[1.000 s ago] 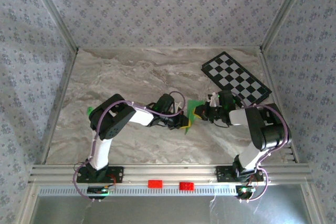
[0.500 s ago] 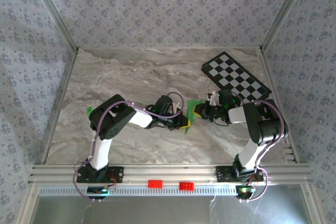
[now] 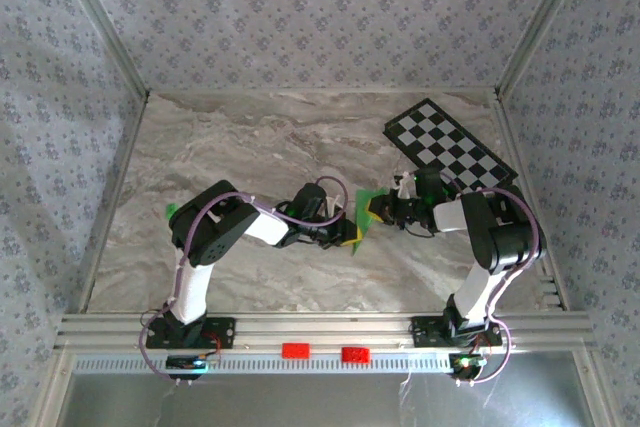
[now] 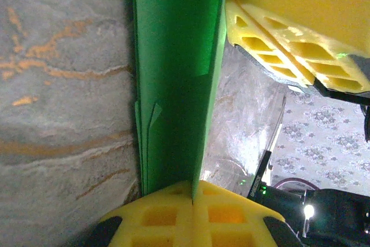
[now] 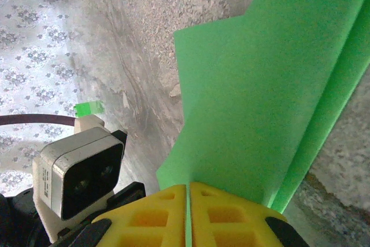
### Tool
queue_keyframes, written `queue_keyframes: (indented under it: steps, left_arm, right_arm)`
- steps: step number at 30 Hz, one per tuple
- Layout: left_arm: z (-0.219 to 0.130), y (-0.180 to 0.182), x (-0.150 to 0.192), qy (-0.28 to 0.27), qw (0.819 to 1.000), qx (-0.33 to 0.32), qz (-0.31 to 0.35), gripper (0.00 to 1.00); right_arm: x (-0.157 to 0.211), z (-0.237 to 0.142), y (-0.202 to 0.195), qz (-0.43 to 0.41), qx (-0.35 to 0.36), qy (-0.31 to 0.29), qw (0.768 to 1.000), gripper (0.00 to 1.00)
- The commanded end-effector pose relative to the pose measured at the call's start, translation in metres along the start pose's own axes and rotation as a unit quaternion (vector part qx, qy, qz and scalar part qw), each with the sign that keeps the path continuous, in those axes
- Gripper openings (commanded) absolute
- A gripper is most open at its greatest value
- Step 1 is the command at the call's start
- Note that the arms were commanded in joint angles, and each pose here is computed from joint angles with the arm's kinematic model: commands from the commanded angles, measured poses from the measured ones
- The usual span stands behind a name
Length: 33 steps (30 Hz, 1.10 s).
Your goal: Fold a paper plane with a square sheet of paper (pick it up from the middle)
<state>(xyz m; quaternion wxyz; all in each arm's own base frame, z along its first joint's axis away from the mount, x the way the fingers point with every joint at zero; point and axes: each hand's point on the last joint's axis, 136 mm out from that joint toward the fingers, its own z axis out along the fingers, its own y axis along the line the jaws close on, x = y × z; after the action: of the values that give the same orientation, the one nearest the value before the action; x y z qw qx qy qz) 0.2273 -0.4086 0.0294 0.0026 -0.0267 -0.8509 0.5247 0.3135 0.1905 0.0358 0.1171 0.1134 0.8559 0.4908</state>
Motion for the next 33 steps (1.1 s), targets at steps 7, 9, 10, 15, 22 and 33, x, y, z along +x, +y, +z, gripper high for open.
queue_keyframes:
  steps: [7, 9, 10, 15, 22, 33]
  left_arm:
    - [-0.002, 0.037, 0.002, -0.008, 0.998, -0.046, -0.044, 0.00]
    - [-0.002, 0.038, 0.002, -0.009, 0.998, -0.047, -0.045, 0.00]
    - [-0.002, 0.038, 0.002, -0.010, 0.998, -0.048, -0.045, 0.00]
    - [-0.003, 0.041, 0.001, -0.013, 0.997, -0.051, -0.049, 0.00]
    - [-0.003, 0.041, 0.000, -0.014, 0.997, -0.052, -0.049, 0.00]
    - [-0.018, 0.034, 0.007, -0.005, 0.994, -0.109, 0.004, 0.18]
  right_arm:
    - [0.004, 0.007, -0.008, 0.000, 0.016, 0.018, 1.000, 0.10]
    - [0.006, 0.009, -0.012, -0.001, 0.031, 0.022, 0.999, 0.10]
    - [0.007, 0.010, -0.016, 0.000, 0.045, 0.025, 0.999, 0.10]
    - [0.012, 0.010, -0.038, 0.001, 0.113, 0.031, 0.993, 0.10]
    - [0.011, 0.008, -0.035, -0.003, 0.112, 0.030, 0.993, 0.11]
    - [0.021, 0.009, -0.054, 0.010, 0.167, 0.048, 0.985, 0.09]
